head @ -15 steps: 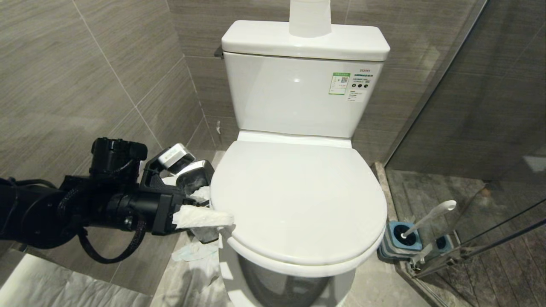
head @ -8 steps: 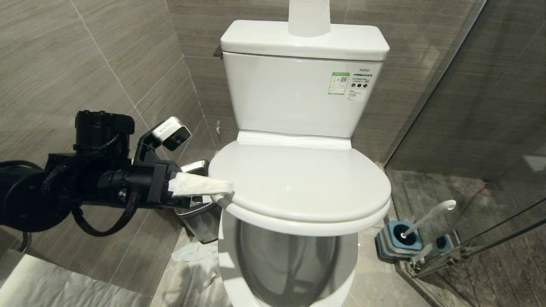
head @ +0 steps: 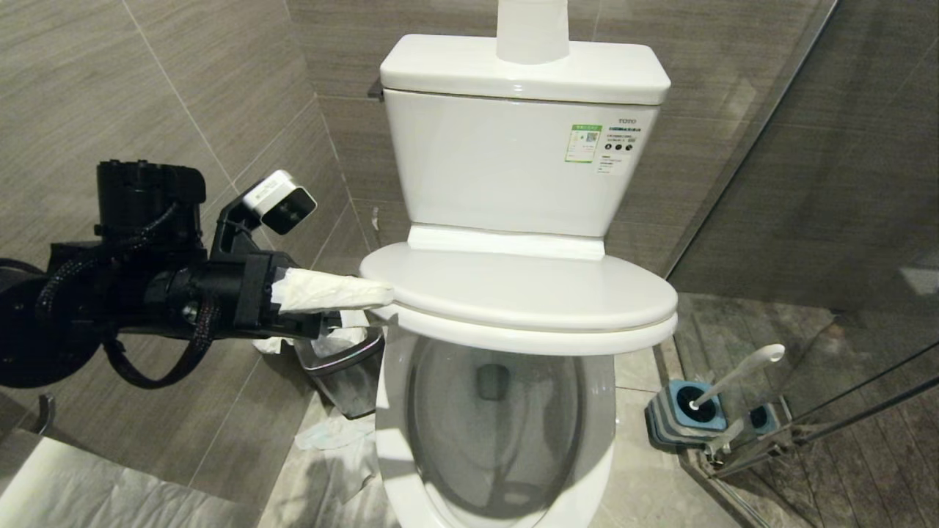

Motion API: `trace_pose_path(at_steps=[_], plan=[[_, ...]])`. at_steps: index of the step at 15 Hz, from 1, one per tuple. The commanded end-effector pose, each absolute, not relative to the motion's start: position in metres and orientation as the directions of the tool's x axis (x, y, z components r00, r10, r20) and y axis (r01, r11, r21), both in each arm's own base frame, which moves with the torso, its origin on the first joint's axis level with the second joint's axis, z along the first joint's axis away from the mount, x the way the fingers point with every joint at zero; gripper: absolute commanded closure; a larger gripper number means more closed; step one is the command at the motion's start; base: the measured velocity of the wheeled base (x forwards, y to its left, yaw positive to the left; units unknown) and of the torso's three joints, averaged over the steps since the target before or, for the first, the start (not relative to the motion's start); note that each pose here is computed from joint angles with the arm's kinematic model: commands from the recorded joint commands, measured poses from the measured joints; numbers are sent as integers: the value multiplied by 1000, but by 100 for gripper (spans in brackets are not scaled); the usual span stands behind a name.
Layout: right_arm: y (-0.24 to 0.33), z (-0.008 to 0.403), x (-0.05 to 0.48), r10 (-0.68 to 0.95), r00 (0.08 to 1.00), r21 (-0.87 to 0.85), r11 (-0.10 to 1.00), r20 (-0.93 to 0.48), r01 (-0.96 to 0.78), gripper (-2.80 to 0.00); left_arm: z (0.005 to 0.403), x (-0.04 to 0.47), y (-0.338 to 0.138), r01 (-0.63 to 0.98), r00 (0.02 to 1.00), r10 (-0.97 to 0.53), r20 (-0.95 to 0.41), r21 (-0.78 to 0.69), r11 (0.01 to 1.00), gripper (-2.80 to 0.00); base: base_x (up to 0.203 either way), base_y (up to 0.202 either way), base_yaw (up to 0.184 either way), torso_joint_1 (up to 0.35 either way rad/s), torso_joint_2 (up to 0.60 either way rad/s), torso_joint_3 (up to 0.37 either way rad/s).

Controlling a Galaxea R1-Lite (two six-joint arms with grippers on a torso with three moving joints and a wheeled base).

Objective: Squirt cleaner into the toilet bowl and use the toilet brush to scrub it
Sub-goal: Use the left hand to lift the toilet lid slightly

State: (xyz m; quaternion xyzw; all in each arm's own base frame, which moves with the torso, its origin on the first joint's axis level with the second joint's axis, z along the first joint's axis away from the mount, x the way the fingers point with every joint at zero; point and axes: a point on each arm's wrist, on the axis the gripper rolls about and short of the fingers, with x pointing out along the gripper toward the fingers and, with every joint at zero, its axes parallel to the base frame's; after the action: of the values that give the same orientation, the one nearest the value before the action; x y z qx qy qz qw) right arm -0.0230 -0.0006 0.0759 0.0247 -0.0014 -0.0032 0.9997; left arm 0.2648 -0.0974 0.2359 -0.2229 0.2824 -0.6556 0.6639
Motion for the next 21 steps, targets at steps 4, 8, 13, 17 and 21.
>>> trace_pose_path(at_steps=[4,8,13,17,21], plan=[[-1,76,-23,-6,1000,49,999,3,6,0,251,273,-116,778,-32,-997,-76,-628,23,-280,0,0,0,0,0,0],[-1,76,-23,-6,1000,49,999,2,6,0,268,283,-119,809,-27,-998,-58,-588,12,-280,0,0,0,0,0,0],[-1,76,-23,-6,1000,49,999,3,6,0,280,290,-120,835,-18,-999,-43,-551,8,-280,0,0,0,0,0,0],[-1,76,-23,-6,1000,49,999,3,6,0,295,299,-122,867,1,-1000,-25,-498,13,-280,0,0,0,0,0,0],[-1,76,-23,-6,1000,49,999,2,6,0,324,313,-127,912,48,-999,12,-408,39,-280,0,0,0,0,0,0]])
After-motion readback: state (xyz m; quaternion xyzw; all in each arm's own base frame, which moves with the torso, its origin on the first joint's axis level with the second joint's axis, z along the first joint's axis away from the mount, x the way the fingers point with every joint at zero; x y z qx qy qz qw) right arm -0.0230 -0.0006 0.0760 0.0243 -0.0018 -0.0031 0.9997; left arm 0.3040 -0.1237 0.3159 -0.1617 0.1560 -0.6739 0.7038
